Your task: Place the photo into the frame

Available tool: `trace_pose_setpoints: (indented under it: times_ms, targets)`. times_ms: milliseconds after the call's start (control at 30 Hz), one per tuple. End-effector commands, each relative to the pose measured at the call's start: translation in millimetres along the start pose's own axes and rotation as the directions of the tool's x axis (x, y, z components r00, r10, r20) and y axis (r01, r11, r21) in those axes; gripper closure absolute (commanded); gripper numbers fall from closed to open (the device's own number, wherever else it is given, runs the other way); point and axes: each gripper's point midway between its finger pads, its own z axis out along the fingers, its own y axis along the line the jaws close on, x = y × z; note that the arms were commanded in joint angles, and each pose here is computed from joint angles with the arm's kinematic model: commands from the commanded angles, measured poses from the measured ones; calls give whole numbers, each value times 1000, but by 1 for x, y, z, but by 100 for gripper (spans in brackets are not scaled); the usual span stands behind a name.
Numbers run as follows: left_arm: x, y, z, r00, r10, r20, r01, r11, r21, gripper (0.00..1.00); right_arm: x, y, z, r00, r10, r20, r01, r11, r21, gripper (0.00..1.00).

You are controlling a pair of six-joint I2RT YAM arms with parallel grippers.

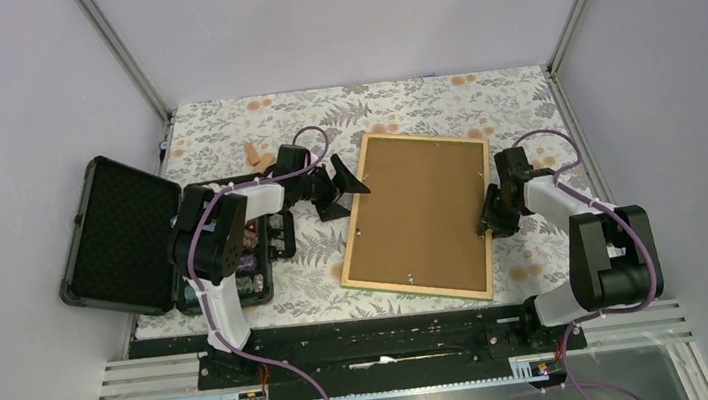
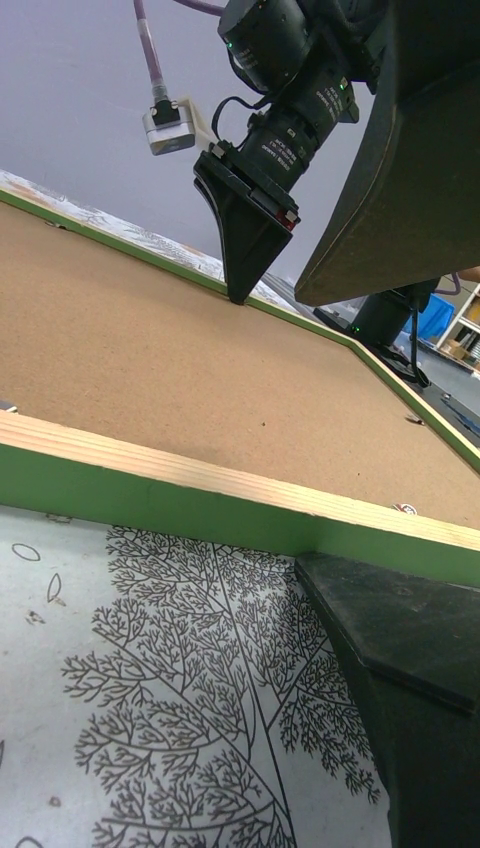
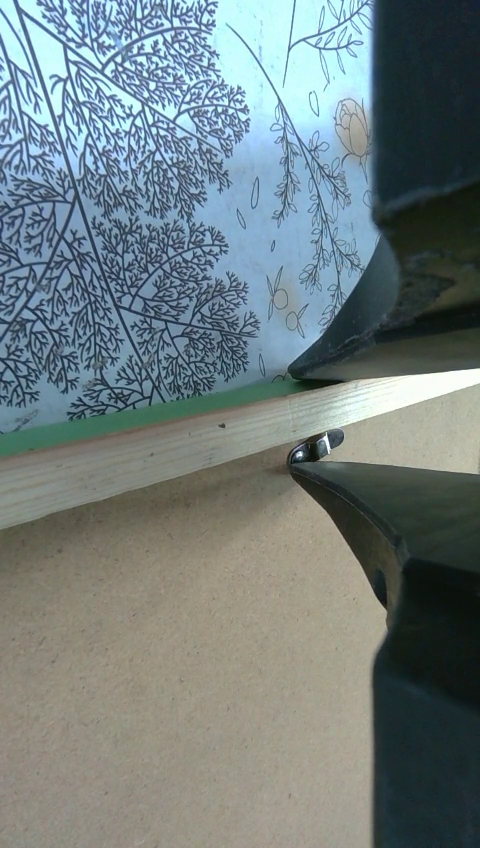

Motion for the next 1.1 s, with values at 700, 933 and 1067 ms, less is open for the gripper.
trace_pose_setpoints:
  times_ms: [700, 933, 1067]
  targets:
    - [1, -24, -11, 1000, 10, -4, -9, 994, 105, 1, 9, 7, -14, 999, -35, -21, 34, 999, -26, 60]
    - [1, -24, -11, 1000, 9, -3, -9, 994, 106, 1, 14, 11, -10, 998, -36, -47, 34, 998, -54, 62]
    - [1, -22, -10, 1000, 6, -4, -6, 995, 103, 1, 14, 10, -7, 998, -33, -50, 30, 999, -46, 60]
